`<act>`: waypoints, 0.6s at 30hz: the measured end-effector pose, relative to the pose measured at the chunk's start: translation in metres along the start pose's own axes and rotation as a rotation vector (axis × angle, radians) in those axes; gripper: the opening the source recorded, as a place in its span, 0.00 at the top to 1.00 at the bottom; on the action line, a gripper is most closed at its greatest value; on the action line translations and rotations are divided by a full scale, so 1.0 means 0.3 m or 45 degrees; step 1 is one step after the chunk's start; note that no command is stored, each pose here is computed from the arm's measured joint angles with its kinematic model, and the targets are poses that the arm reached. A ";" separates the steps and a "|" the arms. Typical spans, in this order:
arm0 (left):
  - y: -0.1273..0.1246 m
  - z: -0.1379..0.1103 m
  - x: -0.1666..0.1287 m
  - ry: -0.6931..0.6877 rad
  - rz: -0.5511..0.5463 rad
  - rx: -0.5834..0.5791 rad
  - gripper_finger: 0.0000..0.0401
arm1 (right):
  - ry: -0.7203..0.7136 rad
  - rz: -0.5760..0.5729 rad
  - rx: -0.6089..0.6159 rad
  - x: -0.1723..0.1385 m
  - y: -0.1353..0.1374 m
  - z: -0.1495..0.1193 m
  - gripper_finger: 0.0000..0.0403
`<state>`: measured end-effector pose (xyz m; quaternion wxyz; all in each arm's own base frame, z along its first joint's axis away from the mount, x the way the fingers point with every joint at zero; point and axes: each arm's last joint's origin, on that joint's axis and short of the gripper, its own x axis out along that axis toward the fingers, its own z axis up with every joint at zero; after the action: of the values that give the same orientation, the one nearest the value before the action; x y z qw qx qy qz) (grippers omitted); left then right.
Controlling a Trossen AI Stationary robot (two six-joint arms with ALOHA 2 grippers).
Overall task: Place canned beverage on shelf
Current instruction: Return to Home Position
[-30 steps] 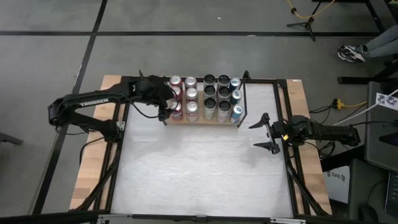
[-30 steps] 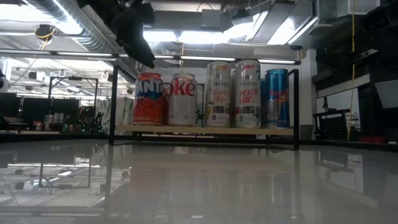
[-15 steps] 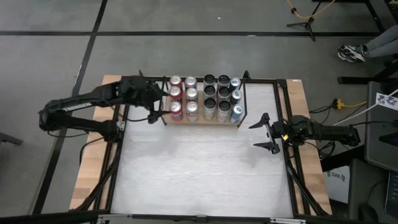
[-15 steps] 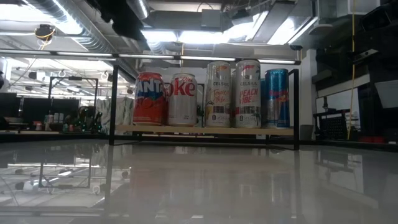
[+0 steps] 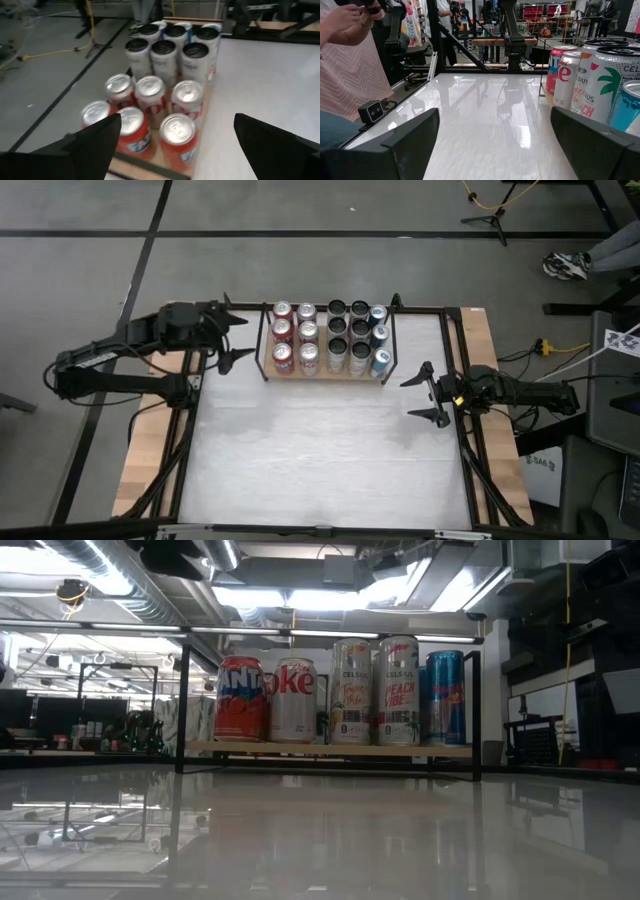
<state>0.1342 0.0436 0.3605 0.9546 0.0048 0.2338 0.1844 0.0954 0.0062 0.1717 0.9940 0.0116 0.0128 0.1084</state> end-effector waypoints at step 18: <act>0.030 -0.001 -0.012 0.008 0.382 0.003 0.05 | 0.000 0.000 0.000 0.000 0.000 0.000 0.06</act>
<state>0.1282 0.0506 0.3627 0.9156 0.0403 0.2336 0.3247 0.0954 0.0062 0.1717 0.9940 0.0116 0.0128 0.1084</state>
